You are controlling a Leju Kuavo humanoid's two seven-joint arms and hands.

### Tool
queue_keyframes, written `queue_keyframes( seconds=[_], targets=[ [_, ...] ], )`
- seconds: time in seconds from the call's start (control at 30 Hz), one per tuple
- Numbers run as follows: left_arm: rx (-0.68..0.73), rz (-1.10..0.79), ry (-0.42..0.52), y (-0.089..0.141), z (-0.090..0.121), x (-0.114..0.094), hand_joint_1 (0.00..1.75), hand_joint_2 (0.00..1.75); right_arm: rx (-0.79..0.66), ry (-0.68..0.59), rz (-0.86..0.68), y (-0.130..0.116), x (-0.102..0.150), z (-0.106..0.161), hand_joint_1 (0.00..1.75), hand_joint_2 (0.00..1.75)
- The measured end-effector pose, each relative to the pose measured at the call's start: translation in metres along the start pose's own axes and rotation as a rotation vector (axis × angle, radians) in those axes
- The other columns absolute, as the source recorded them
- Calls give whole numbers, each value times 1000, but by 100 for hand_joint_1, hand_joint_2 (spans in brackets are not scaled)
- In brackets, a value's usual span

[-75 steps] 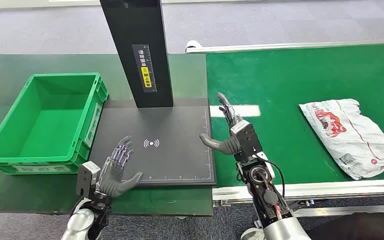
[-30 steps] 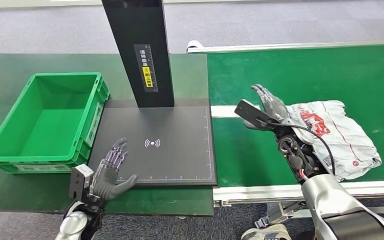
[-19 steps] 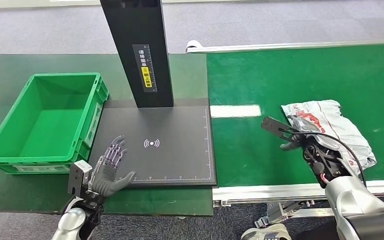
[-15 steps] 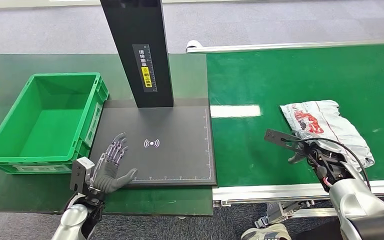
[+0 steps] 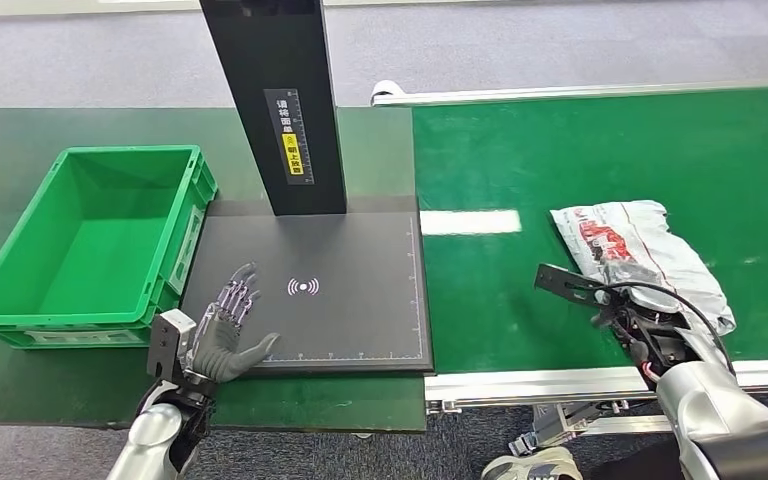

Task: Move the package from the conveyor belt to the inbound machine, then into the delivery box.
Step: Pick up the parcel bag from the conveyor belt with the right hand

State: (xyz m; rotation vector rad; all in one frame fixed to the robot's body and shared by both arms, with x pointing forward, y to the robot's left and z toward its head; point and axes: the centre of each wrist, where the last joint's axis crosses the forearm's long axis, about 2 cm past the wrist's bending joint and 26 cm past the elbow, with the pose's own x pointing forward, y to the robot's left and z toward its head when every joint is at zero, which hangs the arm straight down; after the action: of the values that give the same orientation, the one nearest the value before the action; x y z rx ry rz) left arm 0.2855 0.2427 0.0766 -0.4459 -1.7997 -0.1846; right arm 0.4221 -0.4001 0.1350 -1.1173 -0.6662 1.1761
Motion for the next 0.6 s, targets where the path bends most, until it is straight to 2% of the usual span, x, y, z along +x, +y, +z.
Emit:
queue_keyframes(
  seconds=[0.07, 0.13, 0.33, 0.43, 0.6],
  targets=[
    [8, 2, 2, -2, 6, 1, 0, 175, -190, -35, -37, -7, 6, 1, 0, 175],
    [11, 3, 1, -4, 10, 3, 0, 175, -315, -73, -68, -14, 12, 2, 0, 175],
    [18, -1, -9, -5, 13, 7, 0, 175, -444, -147, -95, -24, 22, 5, 0, 175],
    [19, -2, -12, -5, 11, 8, 0, 175, -399, -133, -72, -24, 24, 5, 0, 175],
    [14, -4, -21, -3, 4, 9, 0, 175, -110, -22, 20, -15, 25, 3, 0, 175]
  ],
)
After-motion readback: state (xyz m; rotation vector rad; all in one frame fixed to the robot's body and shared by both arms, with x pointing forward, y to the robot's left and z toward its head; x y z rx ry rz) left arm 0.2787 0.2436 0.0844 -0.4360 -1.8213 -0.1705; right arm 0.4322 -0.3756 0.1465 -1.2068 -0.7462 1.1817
